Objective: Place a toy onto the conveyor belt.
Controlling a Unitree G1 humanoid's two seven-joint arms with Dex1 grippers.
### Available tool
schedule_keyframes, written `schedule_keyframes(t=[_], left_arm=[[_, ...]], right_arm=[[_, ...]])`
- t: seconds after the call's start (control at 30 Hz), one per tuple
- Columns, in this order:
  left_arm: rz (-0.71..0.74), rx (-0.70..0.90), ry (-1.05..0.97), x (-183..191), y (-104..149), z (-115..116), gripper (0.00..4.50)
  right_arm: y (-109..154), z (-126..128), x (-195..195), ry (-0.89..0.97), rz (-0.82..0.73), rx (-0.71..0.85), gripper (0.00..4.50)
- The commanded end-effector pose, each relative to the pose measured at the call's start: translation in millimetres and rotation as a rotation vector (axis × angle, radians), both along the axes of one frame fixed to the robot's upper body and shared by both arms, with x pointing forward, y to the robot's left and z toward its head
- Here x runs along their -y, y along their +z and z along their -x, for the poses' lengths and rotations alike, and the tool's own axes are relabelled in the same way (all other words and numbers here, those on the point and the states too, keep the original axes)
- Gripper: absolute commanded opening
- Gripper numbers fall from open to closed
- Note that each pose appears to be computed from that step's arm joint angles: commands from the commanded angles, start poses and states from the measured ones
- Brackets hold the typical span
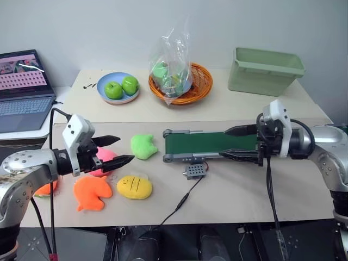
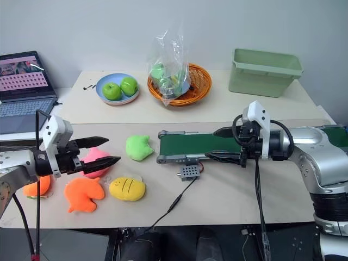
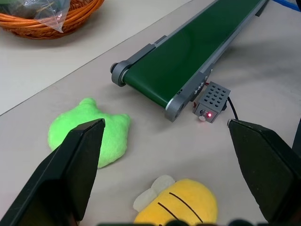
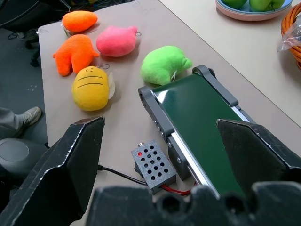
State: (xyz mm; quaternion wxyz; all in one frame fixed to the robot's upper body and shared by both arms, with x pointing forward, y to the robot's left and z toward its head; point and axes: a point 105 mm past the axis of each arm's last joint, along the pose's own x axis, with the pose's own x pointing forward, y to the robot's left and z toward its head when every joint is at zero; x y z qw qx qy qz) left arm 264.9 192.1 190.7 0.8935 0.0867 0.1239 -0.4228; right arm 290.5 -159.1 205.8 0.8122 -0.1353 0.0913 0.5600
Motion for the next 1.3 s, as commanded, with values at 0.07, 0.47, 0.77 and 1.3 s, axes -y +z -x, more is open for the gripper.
schedule_keyframes(t=[0.07,0.47,0.77,1.3], left_arm=[[0.088,0.079,0.030,-3,22,2,4.46],[0.298,0.023,0.397,-72,2,24,4.46],[0.340,0.106,0.889,-164,-16,56,4.46],[1.044,0.037,1.490,-261,-73,96,4.46]], right_arm=[[8,-1,-9,0.057,-0.013,0.015,4.50],[15,4,-43,0.321,-0.015,-0.042,4.50],[20,3,-66,0.508,-0.025,-0.058,4.50],[18,-4,-71,0.535,0.027,-0.059,4.50]])
